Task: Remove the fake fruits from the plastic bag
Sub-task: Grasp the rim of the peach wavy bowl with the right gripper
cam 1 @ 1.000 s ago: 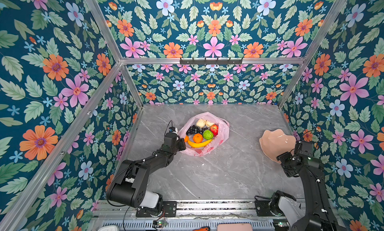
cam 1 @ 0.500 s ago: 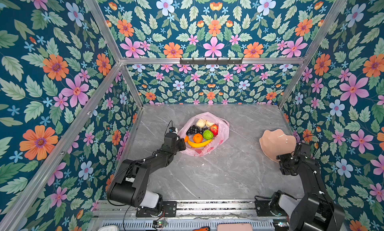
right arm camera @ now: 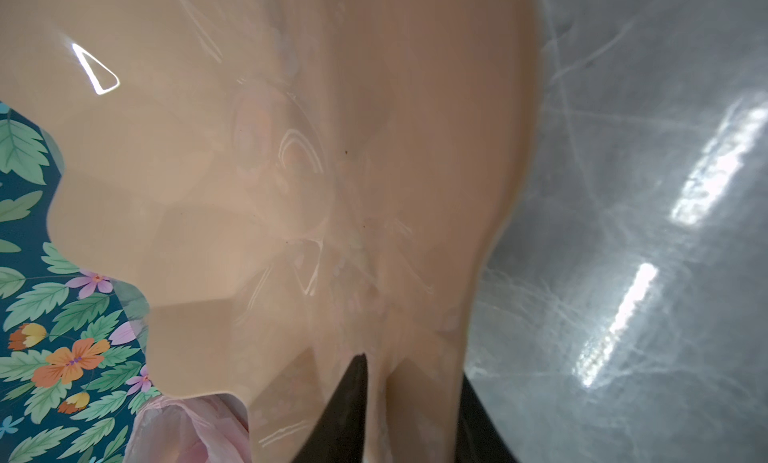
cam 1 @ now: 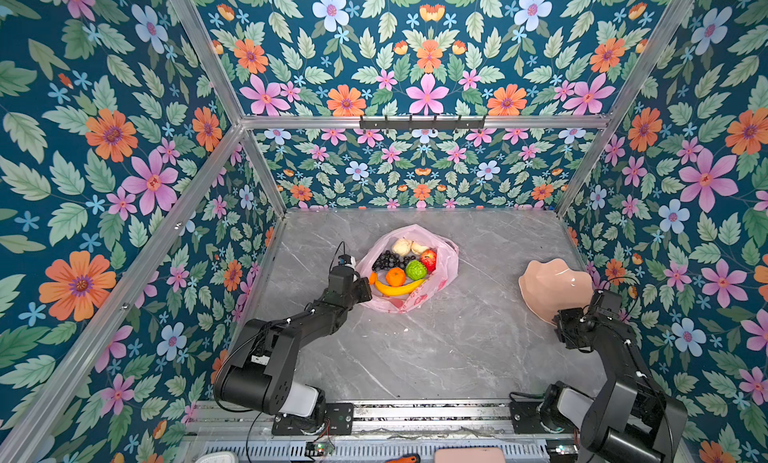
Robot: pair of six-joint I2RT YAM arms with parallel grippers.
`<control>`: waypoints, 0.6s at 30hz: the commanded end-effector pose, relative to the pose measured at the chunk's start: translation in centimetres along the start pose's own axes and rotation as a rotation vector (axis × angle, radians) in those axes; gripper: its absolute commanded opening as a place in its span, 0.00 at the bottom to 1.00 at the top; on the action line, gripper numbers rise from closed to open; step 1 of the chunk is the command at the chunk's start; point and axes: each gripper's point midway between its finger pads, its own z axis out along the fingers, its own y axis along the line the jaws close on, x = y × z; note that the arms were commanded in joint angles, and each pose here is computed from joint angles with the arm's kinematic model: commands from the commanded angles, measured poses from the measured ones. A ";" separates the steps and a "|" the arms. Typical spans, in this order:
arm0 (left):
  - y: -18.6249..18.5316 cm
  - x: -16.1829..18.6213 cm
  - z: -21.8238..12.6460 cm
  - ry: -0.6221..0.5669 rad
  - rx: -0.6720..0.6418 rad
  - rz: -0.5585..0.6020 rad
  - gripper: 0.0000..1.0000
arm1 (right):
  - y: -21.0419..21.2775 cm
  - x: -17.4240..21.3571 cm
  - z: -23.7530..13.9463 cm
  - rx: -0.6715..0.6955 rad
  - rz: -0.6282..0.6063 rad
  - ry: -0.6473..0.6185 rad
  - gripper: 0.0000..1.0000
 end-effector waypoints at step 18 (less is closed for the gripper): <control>-0.2 -0.3 0.2 -0.009 0.011 0.011 0.00 | 0.2 3.8 -1.3 -0.076 -0.098 0.159 0.08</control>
